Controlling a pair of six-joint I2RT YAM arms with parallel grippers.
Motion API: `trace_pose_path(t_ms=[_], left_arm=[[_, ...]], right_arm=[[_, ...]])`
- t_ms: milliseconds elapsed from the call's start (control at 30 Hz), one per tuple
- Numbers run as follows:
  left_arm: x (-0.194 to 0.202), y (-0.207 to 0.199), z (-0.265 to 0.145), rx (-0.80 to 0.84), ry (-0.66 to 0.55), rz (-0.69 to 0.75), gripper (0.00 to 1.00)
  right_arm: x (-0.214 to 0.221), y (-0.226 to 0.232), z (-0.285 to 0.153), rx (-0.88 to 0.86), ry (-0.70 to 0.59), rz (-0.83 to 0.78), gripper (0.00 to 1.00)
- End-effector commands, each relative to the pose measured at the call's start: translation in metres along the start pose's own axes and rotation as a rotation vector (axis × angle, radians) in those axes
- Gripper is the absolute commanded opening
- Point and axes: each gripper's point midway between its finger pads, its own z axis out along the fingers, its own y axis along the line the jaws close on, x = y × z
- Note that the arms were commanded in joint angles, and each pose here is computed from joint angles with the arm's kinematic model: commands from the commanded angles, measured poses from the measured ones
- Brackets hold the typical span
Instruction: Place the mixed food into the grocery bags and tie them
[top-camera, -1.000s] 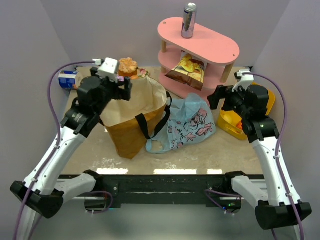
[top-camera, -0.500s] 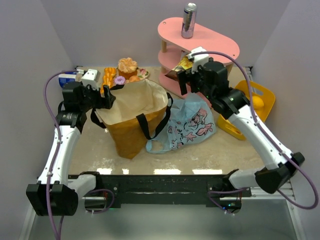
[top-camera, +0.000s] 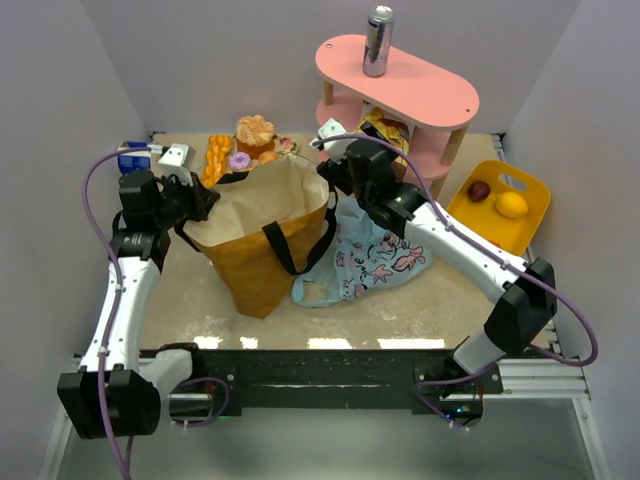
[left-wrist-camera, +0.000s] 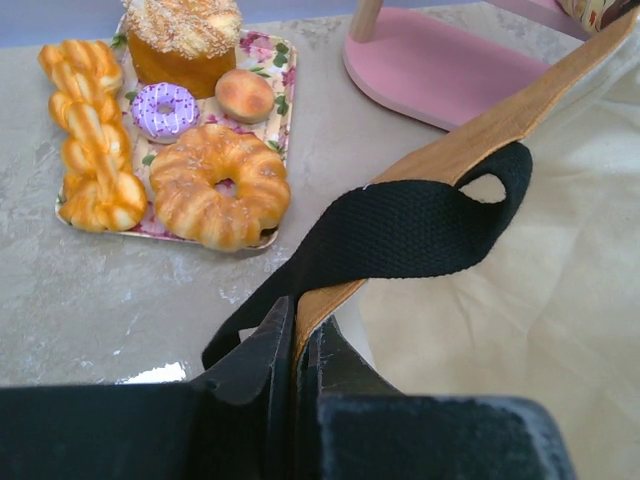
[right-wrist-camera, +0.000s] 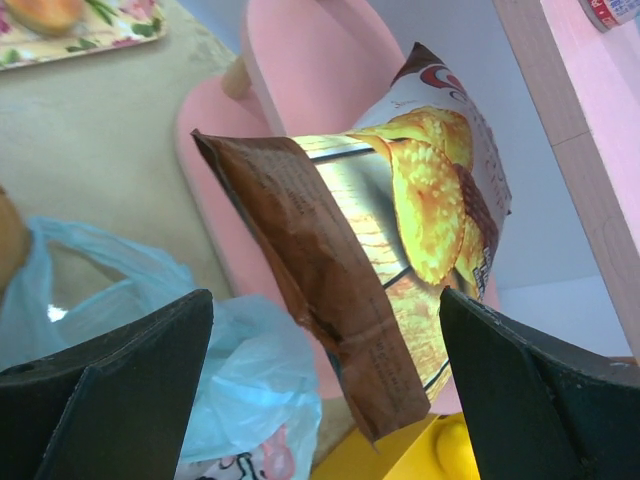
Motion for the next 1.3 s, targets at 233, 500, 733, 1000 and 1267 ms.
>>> trace_pose_path(t_ms=[233,500,733,1000,1267], left_arm=[[-0.01,-0.001,-0.005,0.002,-0.058,0.014,0.0],[-0.014,-0.006,-0.007,0.025,-0.079,0.027,0.0],[-0.013,-0.008,-0.007,0.037,-0.079,0.028,0.0],[-0.014,-0.011,-0.007,0.053,-0.09,0.032,0.0],[-0.014,-0.014,-0.006,0.074,-0.094,0.027,0.0]], right_arm=[[0.001,-0.009,0.041,0.13,0.041,-0.14,0.99],[0.021,-0.029,0.048,0.265,0.119,-0.169,0.9],[0.012,-0.042,0.014,0.222,0.066,-0.115,0.42],[0.005,-0.049,-0.027,0.103,0.022,-0.032,0.0],[-0.028,-0.079,-0.095,0.015,-0.098,0.174,0.0]])
